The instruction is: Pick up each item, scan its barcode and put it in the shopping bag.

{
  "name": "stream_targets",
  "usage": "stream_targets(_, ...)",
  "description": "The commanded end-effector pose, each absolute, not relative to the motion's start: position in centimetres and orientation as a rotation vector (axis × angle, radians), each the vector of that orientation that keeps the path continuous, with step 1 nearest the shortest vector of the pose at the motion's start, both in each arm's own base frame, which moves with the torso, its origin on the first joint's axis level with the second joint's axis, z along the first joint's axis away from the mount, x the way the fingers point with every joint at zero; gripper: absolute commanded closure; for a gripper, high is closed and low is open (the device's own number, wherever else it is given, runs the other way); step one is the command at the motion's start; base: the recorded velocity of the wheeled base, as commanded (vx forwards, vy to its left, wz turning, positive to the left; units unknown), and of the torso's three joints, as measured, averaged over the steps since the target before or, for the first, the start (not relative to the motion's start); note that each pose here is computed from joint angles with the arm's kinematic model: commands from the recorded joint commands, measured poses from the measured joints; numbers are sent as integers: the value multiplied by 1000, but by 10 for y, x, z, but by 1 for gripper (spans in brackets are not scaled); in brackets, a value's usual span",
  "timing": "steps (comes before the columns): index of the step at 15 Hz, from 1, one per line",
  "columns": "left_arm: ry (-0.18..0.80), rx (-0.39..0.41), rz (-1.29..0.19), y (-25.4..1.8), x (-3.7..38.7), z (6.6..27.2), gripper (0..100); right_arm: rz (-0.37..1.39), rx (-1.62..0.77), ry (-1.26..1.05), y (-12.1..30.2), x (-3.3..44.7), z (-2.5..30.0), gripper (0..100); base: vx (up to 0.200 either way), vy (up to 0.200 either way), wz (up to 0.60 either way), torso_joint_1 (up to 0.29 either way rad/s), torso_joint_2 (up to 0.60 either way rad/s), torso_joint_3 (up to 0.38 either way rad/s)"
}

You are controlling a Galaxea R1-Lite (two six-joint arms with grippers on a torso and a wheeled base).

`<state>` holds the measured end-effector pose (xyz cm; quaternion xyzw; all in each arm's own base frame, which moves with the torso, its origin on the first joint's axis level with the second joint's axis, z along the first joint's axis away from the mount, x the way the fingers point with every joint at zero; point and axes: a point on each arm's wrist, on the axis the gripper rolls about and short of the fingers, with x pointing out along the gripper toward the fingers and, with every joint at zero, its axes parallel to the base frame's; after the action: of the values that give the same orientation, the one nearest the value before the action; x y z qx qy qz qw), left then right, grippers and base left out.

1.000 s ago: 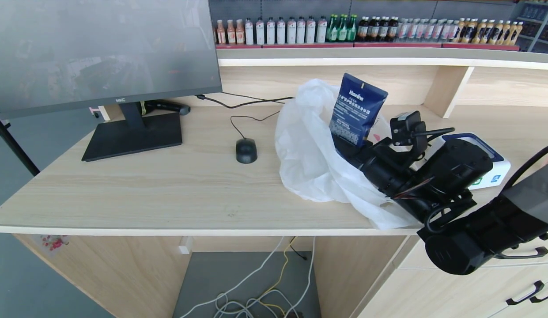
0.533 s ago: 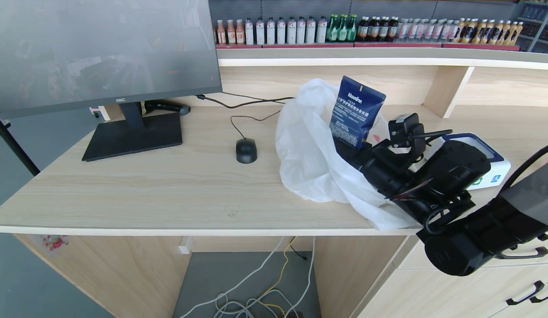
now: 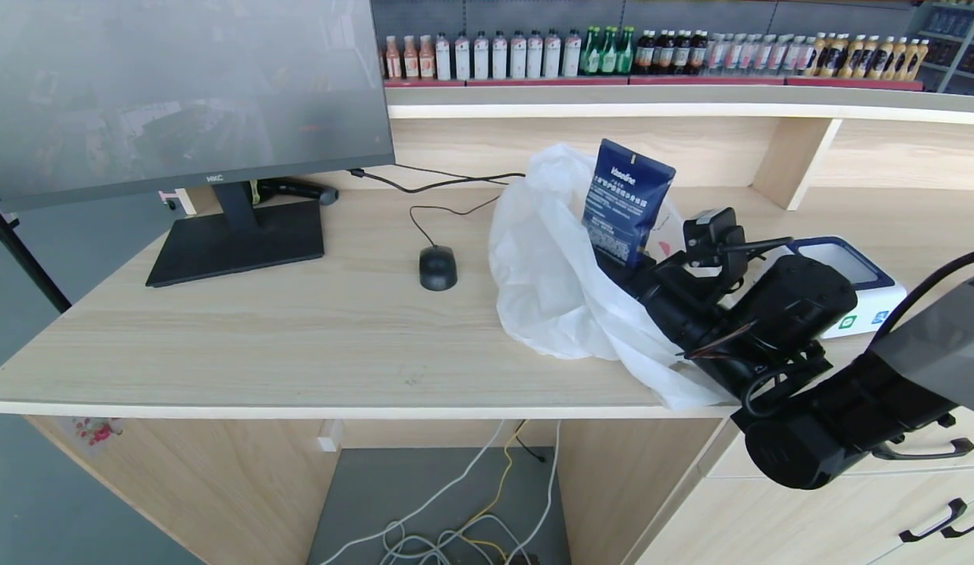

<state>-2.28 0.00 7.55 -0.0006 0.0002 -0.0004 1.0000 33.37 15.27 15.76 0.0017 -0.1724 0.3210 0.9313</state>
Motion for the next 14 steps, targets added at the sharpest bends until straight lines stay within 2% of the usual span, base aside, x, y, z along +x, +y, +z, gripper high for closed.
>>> stream_targets(1, 0, -2, 0, 0, -23, 75, 0, 655, 1, -337, 153, 336, 153, 100, 0, 0, 0, 0, 0, 0)
stream_targets(10, 0, -2, -2, 0, -23, 75, 0, 655, 0, -342, 151, 333, 156, 100, 0, 0, 0, 0, 0, 0)
stream_targets(11, 0, -2, -2, 0, -23, 75, 0, 655, 0, -342, 151, 332, 157, 0, 0, 0, 0, 0, 0, 0)
stream_targets(14, 0, -2, 0, 0, -23, 75, 0, 653, 1, -358, 150, 331, 162, 0, 0, 0, 0, 0, 0, 0)
